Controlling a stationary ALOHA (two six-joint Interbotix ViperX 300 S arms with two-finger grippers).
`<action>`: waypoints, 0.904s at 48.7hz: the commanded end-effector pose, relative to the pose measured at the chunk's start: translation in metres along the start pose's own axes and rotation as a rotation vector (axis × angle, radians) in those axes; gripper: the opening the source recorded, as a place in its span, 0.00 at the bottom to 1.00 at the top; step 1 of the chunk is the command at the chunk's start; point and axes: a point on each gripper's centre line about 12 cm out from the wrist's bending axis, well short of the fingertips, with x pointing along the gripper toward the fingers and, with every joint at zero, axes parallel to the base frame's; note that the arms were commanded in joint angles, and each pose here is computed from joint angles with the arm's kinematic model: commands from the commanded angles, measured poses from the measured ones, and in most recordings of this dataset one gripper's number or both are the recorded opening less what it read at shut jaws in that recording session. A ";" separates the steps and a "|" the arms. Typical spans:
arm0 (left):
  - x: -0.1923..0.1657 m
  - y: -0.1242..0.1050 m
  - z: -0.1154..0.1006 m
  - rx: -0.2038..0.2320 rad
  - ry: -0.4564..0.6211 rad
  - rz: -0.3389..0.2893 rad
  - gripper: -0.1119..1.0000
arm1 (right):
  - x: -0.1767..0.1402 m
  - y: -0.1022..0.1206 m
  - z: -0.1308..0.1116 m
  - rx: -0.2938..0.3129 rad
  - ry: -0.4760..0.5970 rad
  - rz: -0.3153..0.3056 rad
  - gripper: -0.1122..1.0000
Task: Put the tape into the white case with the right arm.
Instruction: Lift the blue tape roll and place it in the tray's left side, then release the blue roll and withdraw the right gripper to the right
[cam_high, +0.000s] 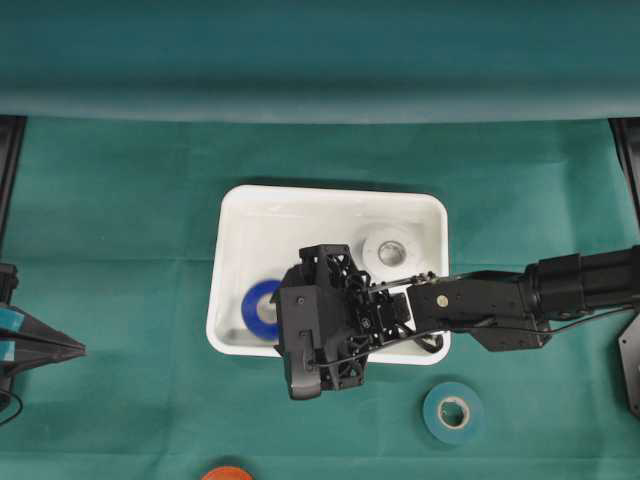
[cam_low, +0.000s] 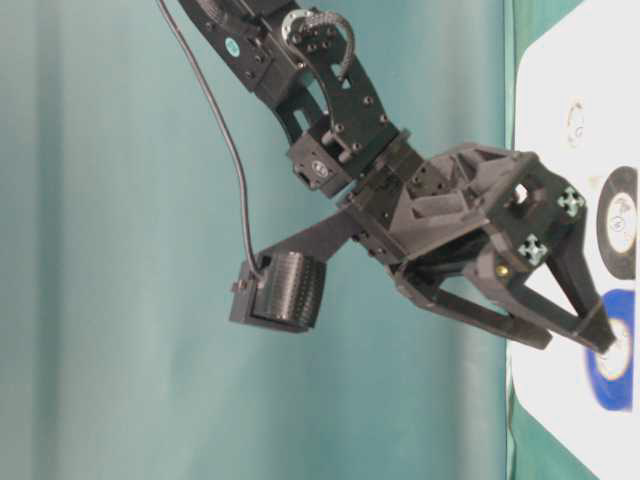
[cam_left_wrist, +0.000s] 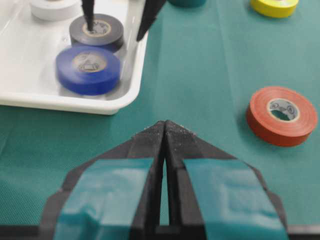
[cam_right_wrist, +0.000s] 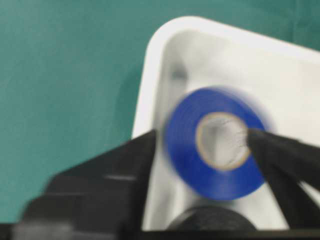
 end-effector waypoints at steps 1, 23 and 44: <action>0.000 0.000 0.005 -0.003 -0.014 0.001 0.10 | -0.013 -0.002 0.018 0.002 -0.056 -0.004 0.64; 0.000 0.000 0.005 -0.003 -0.014 -0.001 0.10 | -0.017 -0.003 0.014 0.004 -0.033 -0.013 0.72; 0.000 0.000 0.005 -0.003 -0.014 0.001 0.10 | -0.077 -0.003 -0.028 0.005 0.032 -0.029 0.72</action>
